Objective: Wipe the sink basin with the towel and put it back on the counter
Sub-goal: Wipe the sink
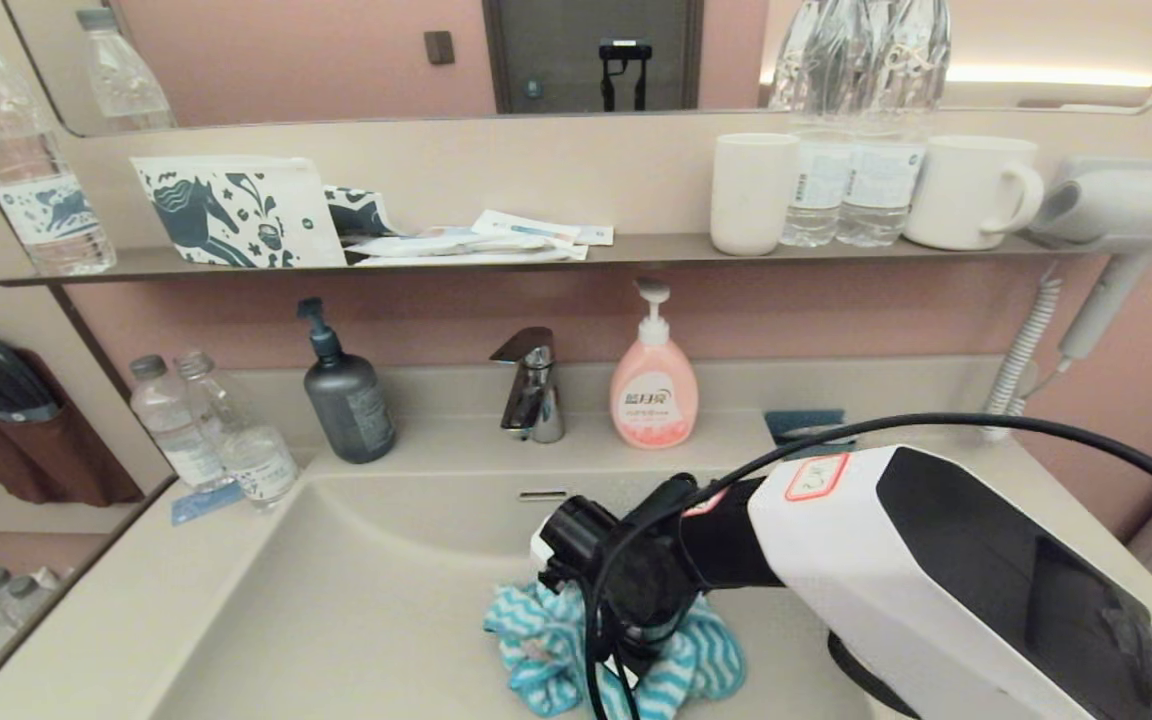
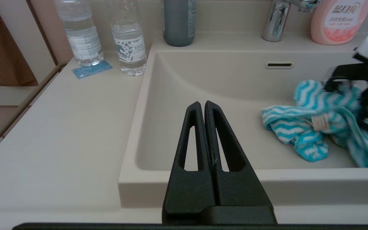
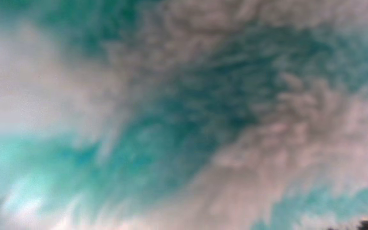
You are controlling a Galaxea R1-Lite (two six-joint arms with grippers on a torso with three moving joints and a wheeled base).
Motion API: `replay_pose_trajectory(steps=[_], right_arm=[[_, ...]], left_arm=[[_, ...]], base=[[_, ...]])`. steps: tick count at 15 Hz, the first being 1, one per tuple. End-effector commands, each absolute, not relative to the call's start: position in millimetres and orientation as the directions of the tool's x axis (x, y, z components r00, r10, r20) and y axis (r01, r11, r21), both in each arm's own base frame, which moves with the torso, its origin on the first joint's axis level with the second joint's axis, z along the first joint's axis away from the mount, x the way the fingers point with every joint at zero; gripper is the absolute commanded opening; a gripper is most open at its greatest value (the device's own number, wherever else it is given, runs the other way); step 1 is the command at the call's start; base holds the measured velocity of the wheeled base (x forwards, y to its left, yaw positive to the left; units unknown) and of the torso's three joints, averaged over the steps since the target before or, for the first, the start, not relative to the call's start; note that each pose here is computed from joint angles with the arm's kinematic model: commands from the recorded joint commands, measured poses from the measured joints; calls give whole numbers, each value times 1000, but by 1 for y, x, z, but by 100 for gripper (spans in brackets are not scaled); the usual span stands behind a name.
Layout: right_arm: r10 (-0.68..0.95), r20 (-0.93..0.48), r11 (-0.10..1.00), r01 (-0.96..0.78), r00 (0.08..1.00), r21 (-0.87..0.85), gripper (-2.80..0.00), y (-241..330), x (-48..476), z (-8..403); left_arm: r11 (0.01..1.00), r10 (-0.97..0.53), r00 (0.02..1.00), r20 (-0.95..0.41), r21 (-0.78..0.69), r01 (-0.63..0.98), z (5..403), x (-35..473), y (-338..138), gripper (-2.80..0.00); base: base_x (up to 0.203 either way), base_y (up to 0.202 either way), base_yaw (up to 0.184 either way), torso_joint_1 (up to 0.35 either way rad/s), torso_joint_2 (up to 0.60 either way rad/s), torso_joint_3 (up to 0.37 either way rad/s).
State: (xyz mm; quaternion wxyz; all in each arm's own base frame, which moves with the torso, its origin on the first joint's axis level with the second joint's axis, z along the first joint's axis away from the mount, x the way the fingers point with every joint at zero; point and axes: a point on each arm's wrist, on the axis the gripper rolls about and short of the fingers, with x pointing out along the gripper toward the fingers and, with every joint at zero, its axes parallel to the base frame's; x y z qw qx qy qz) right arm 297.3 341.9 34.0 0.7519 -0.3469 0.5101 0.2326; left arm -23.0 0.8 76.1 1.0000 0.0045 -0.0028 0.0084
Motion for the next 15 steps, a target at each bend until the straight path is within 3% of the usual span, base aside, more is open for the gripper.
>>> replay_pose_trajectory(steps=[1, 3, 5, 8, 15], right_arm=[[99, -951, 624, -763, 293, -170, -280, 350, 281, 53], [139, -961, 590, -799, 241, -114, -280, 364, 267, 45], [191, -951, 595, -799, 244, -85, -280, 382, 262, 30], [355, -887, 603, -797, 294, -23, -280, 416, 257, 4], [523, -747, 554, -830, 410, -68, -280, 454, 259, -20]], left_arm=[[1000, 18, 1000, 4, 9, -18, 76, -23, 1, -280], [1000, 17, 1000, 6, 9, -17, 76, -23, 1, -280], [1000, 18, 1000, 5, 9, -18, 76, -23, 1, -280], [1000, 18, 1000, 5, 9, -18, 76, -23, 1, -280], [1000, 18, 1000, 4, 9, -18, 76, -23, 1, -280]], base=[[0, 0, 0, 0, 0, 0], [0, 0, 0, 0, 0, 0], [0, 0, 0, 0, 0, 0], [0, 0, 0, 0, 0, 0], [0, 0, 0, 0, 0, 0]])
